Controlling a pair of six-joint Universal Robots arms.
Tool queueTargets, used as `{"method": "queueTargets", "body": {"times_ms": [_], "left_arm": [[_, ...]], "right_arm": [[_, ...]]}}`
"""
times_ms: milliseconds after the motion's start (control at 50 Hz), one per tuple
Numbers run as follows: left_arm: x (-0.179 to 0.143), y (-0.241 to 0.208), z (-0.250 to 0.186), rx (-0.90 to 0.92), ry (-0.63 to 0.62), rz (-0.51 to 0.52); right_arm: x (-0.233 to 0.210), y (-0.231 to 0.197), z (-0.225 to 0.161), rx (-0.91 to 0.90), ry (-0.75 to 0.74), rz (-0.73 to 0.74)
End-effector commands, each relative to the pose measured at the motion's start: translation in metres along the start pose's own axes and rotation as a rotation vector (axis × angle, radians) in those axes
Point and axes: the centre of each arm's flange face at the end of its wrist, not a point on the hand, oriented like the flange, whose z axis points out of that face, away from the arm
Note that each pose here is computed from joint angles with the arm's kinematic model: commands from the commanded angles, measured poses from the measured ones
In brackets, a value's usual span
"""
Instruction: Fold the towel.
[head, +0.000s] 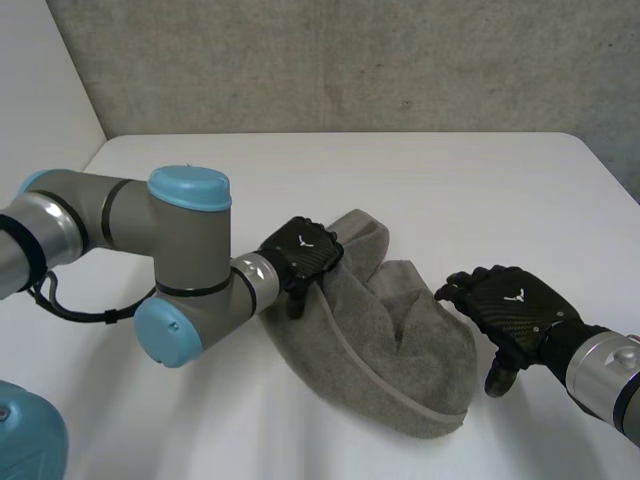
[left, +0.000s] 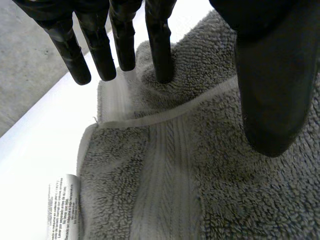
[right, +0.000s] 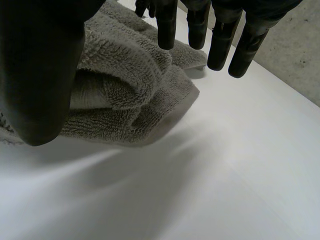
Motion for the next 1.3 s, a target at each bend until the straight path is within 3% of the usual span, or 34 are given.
{"method": "queueTargets", "body": {"times_ms": [20, 540, 740, 1000, 1200, 1300], "left_arm": [[0.004, 0.009, 0.004, -0.033, 0.011, 0.048], [0.007, 0.013, -0.002, -0.083, 0.038, 0.041], [0.009, 0.015, -0.002, -0.093, 0.046, 0.1], [0.005, 0.005, -0.013, -0.104, 0.048, 0.094], [-0.031, -0.001, -0.047, -0.144, -0.078, 0.039], [-0.06, 0.001, -0.07, -0.13, -0.182, -0.037]], "right_arm": [[-0.003, 0.0, 0.0, 0.007, -0.008, -0.009], [-0.005, 0.002, 0.0, 0.0, -0.013, -0.01], [-0.009, 0.002, 0.0, 0.003, -0.024, -0.018], [-0.009, 0.002, 0.0, 0.005, -0.023, -0.008], [-0.011, -0.004, -0.002, 0.012, -0.028, 0.034], [-0.008, -0.01, -0.004, 0.022, -0.022, 0.046]]}}
